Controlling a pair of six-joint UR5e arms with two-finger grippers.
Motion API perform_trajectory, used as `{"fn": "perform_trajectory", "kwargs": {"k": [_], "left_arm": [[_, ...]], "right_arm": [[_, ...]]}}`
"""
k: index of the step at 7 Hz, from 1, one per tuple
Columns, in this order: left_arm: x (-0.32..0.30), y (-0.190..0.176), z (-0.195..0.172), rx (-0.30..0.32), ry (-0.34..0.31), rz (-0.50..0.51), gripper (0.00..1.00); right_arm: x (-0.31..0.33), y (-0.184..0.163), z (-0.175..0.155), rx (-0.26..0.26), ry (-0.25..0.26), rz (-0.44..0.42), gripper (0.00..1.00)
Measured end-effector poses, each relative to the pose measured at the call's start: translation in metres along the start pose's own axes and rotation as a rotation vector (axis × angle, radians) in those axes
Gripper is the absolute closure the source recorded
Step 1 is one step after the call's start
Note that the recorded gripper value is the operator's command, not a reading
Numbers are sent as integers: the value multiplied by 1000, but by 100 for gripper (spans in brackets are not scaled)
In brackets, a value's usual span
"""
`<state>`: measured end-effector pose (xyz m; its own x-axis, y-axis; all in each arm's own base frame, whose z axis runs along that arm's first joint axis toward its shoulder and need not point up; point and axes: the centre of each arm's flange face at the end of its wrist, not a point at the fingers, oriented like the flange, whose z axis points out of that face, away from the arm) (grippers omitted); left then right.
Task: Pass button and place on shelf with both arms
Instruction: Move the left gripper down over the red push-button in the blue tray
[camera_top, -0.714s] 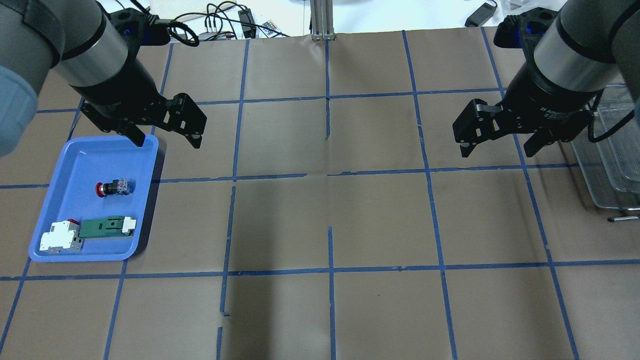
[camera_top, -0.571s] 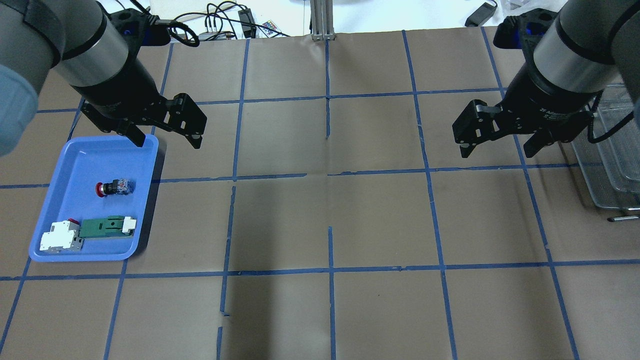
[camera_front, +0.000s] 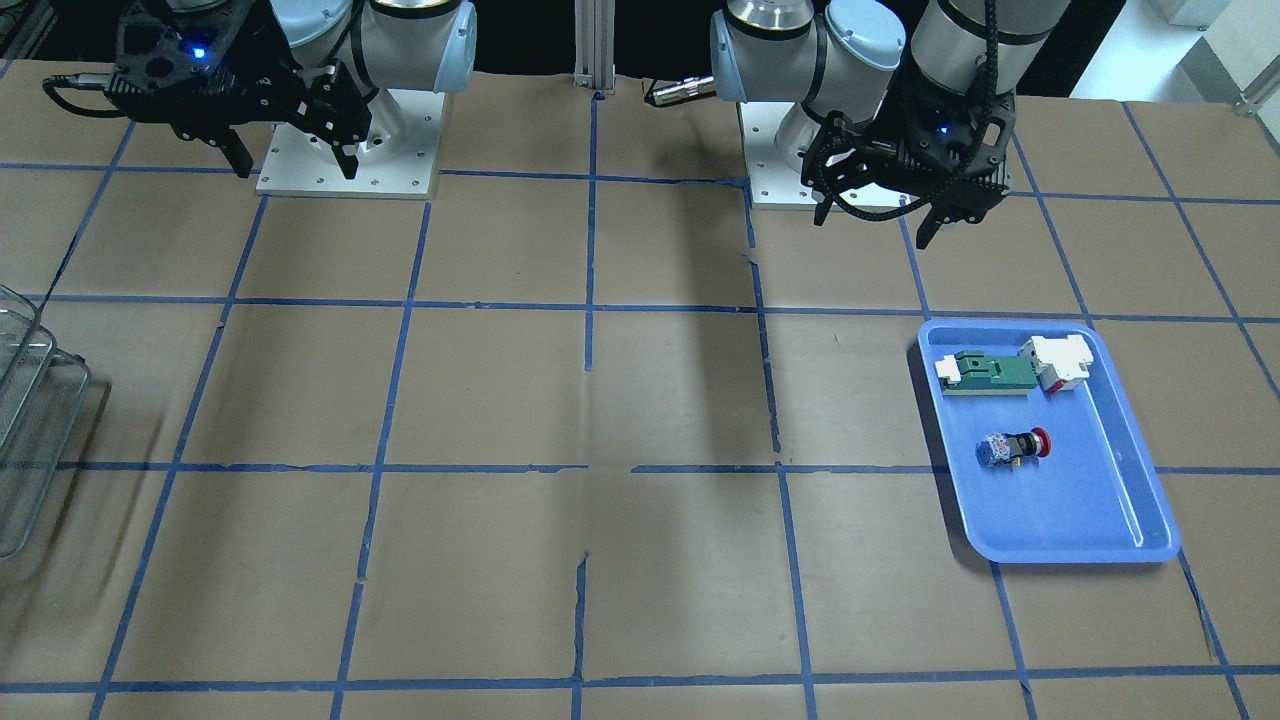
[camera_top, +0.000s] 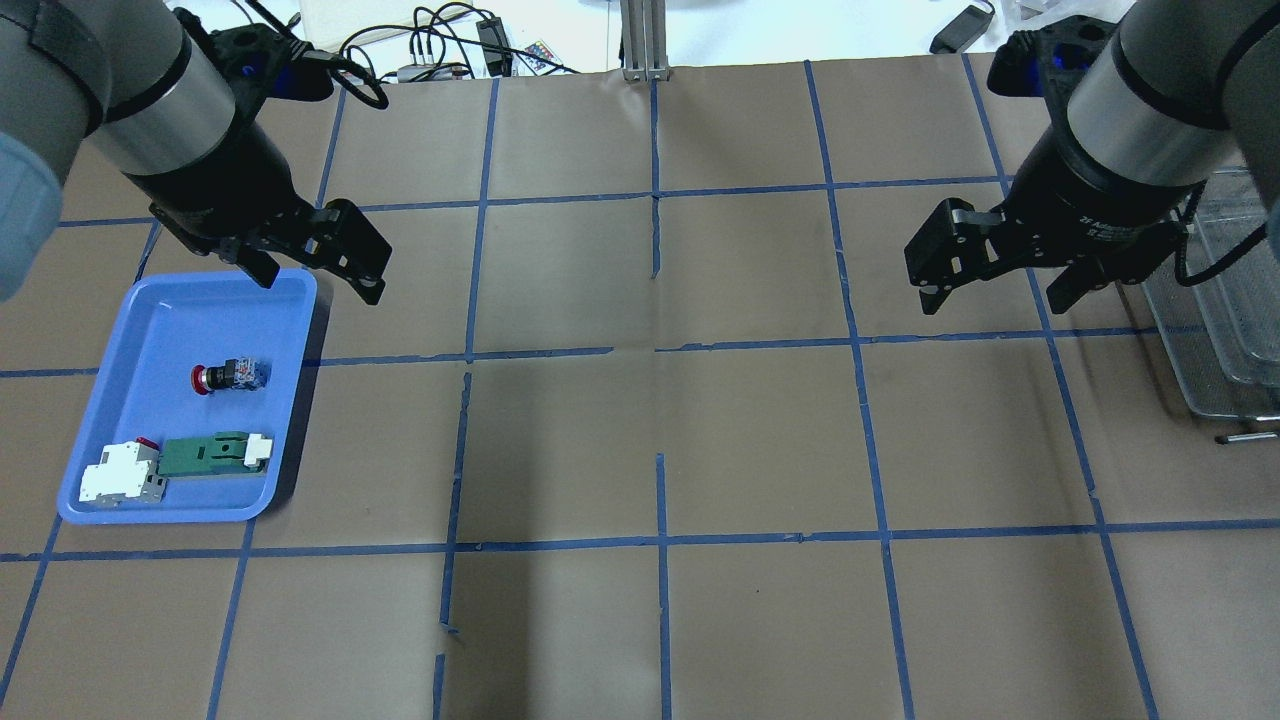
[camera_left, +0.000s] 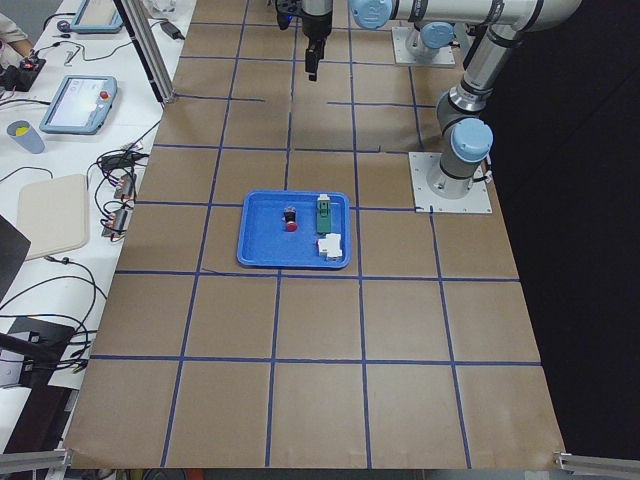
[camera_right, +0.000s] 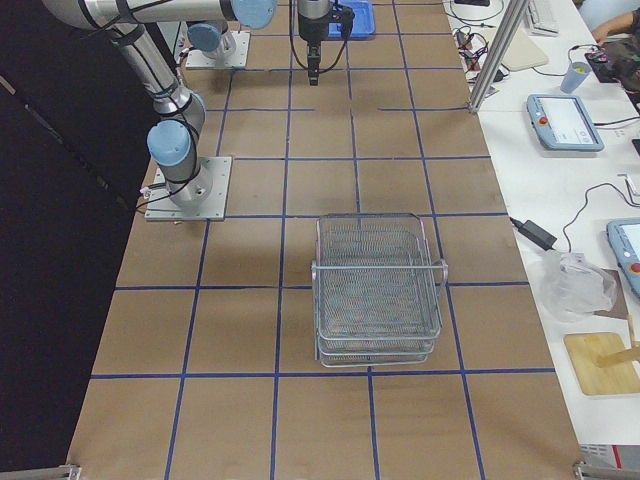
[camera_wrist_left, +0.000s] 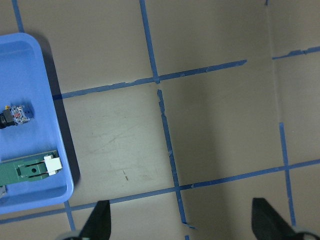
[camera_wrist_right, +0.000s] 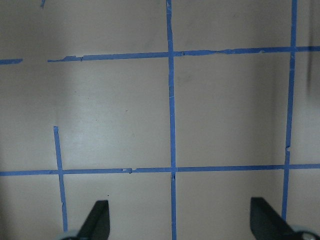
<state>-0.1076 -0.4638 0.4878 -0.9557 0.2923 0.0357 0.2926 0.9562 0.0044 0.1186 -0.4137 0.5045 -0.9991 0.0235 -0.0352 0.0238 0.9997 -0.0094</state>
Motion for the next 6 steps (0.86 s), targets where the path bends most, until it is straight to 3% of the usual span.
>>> {"fn": "perform_trajectory", "kwargs": {"k": [3, 5, 6], "left_arm": [[-91, 0, 18, 8, 11, 284, 0], [-172, 18, 48, 8, 56, 418, 0], [-208, 27, 69, 38, 83, 492, 0]], "right_arm": [[0, -1, 0, 2, 0, 0, 0], [0, -1, 1, -1, 0, 1, 0], [0, -1, 1, -1, 0, 1, 0]]}}
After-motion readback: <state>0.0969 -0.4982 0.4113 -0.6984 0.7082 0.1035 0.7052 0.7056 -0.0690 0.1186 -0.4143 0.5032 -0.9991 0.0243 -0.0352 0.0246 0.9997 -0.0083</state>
